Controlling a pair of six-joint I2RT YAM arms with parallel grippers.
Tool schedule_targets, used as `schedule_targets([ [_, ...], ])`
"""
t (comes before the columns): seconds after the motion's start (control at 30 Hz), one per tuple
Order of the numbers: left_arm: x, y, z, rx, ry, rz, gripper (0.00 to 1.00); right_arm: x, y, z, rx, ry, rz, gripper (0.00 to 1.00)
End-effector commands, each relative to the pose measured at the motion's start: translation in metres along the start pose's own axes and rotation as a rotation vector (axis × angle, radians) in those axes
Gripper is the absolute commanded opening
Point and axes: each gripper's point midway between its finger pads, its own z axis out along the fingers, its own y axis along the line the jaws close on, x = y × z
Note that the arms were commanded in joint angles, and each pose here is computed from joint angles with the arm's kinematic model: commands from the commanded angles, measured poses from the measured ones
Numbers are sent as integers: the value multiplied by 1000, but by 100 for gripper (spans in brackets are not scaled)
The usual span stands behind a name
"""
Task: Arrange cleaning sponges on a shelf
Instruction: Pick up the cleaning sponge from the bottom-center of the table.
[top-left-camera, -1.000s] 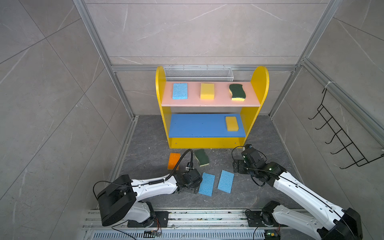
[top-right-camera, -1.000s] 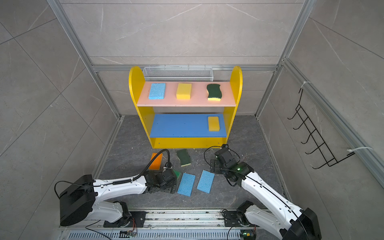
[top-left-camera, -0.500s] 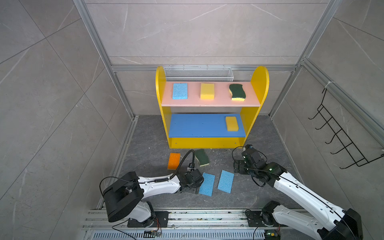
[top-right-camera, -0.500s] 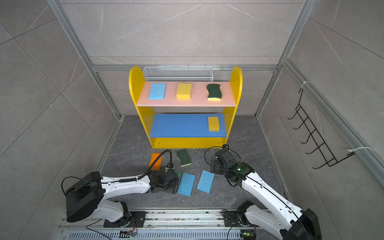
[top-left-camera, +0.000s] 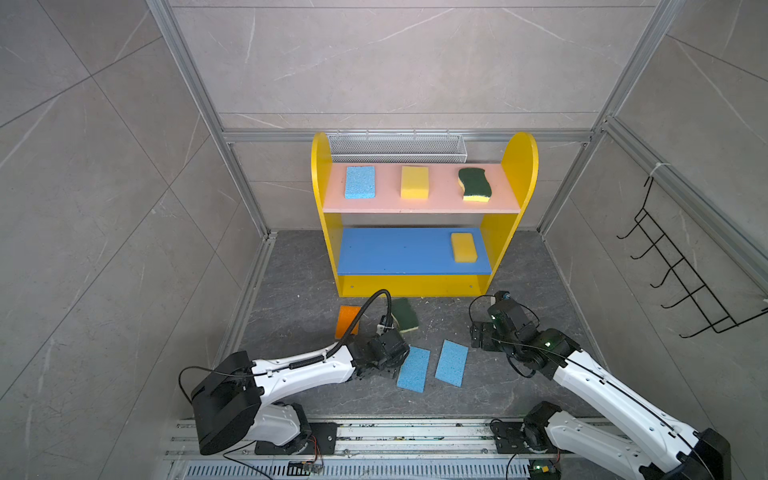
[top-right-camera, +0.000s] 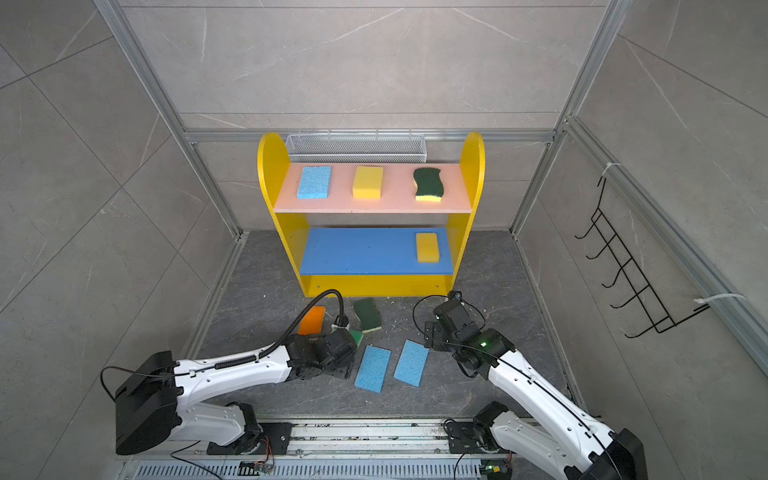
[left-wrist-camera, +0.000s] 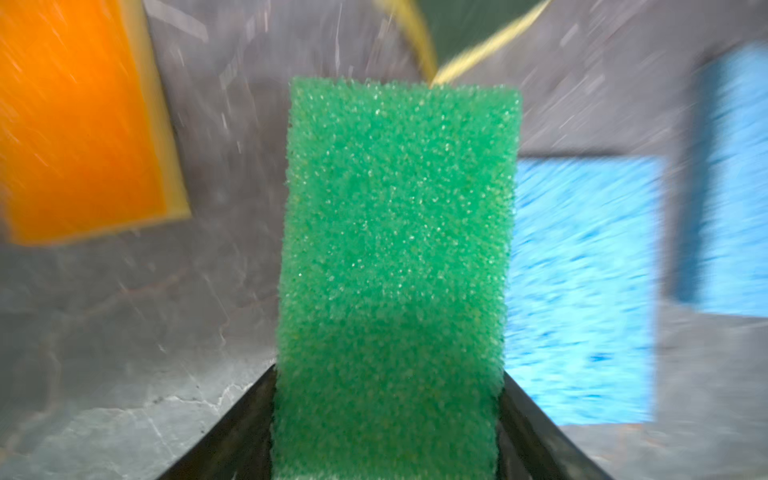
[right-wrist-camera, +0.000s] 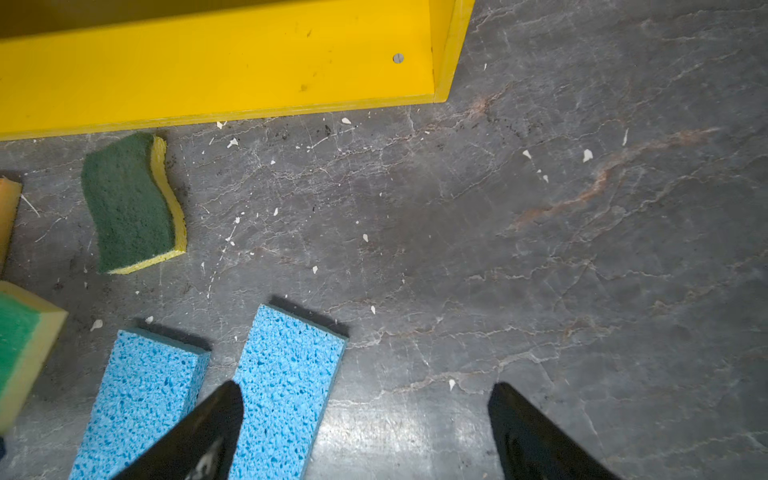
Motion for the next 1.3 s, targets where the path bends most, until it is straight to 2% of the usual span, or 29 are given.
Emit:
schedule_targets([
  [0.0,-34,0,-30,-22,-95,53,72,7,-11,-3,35,5,-17,95],
  [0.1,-65,-6,-44,-14,-167,42,72,6,-13,-8,33,-14,-16,95],
  [0.27,-117,-12,-55,12,-265,-64,70,4,-14,-14,24,-36,-19,95],
  [0.5,-187,-13,-53,21,-437,-120,69,0,-12,-19,10,-44,-34,95],
  [0.67,-225,-15,-43,29,-507,-133,68,-2,-7,-19,-13,-47,-40,95],
  [0.9,-267,-17,-27,2,-570,-199,68,-3,0,-14,-30,-33,-58,95],
  [1.27,-291,-7,6,-91,-610,-259,69,-3,4,-13,-47,-29,-76,95],
])
